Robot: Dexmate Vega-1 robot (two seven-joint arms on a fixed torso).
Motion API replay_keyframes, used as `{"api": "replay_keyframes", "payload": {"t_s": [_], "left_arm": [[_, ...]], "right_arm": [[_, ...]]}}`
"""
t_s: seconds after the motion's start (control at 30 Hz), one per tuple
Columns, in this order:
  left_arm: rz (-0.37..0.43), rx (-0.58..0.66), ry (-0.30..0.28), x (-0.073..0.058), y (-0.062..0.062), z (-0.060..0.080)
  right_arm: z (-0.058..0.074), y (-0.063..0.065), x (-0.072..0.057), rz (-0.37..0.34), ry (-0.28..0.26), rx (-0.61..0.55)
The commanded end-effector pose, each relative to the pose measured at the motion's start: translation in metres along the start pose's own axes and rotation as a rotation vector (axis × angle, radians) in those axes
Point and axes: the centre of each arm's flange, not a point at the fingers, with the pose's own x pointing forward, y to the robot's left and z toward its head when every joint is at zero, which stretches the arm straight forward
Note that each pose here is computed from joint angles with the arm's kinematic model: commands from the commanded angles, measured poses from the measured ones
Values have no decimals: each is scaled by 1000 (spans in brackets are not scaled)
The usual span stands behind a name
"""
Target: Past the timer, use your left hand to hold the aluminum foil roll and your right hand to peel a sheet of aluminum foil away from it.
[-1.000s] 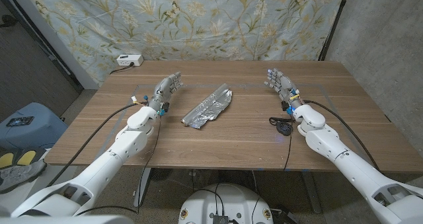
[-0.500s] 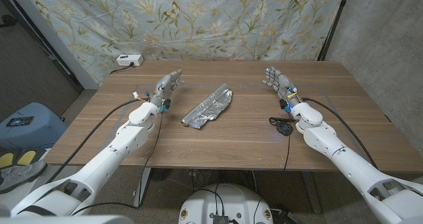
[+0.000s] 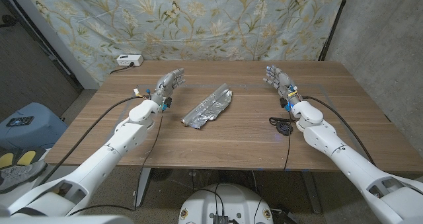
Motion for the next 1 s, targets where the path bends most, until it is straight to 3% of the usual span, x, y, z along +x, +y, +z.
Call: {"api": "replay_keyframes", "payload": {"t_s": [0.03,0.4,0.67,1.0], "left_arm": [[4,74,7,-8,-4,12],[27,174,39,-14,-6,30],[32,246,34,-16,-15,42],[76,358,59,-16,-32,54]], "right_arm": [[4,-1,1,10,-11,-14],[4,-3,-2,11,-20,-20],[4,-6,-6,11,-27,-19],[9,-14,0,31,-34,-31]]}}
